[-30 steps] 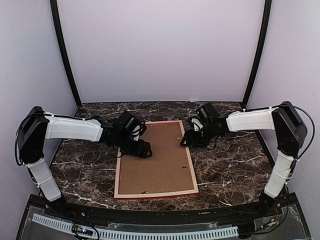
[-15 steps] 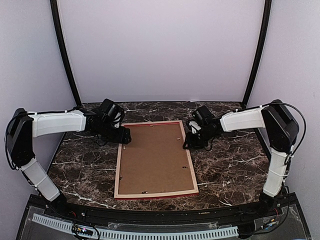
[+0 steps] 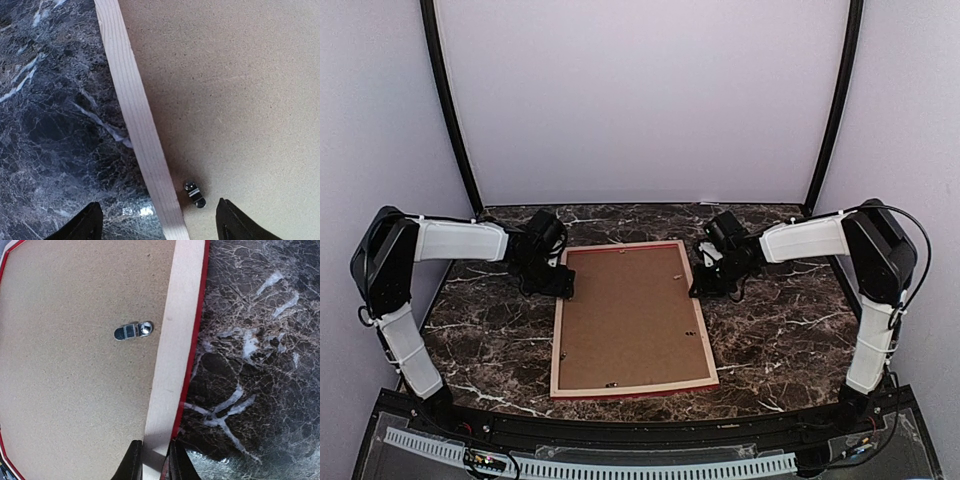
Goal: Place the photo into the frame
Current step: Press the fastener onto the backboard.
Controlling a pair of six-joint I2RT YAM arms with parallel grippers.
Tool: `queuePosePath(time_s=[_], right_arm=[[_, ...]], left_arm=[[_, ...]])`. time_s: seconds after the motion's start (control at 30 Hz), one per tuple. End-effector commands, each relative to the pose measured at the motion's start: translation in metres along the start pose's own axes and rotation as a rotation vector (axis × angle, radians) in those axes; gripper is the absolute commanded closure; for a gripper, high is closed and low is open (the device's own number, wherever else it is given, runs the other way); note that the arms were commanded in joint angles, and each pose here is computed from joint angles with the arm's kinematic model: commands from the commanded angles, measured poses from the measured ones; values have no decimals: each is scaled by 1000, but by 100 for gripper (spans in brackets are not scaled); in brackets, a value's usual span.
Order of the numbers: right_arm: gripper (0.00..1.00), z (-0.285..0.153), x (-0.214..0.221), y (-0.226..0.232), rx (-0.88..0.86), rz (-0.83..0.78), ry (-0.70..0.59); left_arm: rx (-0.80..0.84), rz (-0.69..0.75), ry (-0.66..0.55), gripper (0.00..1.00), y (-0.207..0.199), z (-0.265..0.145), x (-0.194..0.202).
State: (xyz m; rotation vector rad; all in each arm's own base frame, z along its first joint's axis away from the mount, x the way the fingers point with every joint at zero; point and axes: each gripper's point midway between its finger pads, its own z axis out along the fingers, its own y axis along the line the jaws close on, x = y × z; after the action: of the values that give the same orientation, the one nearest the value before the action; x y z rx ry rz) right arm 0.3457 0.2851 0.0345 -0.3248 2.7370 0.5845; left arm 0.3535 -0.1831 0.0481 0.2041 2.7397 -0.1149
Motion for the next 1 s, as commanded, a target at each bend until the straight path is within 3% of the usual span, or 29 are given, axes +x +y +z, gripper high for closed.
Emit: queuePosePath(time_s=[0.0,0.23,0.63,0.97], right_arm=[[100,-1,0,-6,20,-31,0],[100,-1,1,-2,0,-30,-2],[100,-1,2,-1,-11,-23,4],[100,-1,0,0,-10,-23,7]], left_arm=[[41,9,-24,20,-11,-1,-15],[24,7,15,27,-9,15,-7],[18,9,63,60,-6,24,10],[11,5,97,74,1,26,32]])
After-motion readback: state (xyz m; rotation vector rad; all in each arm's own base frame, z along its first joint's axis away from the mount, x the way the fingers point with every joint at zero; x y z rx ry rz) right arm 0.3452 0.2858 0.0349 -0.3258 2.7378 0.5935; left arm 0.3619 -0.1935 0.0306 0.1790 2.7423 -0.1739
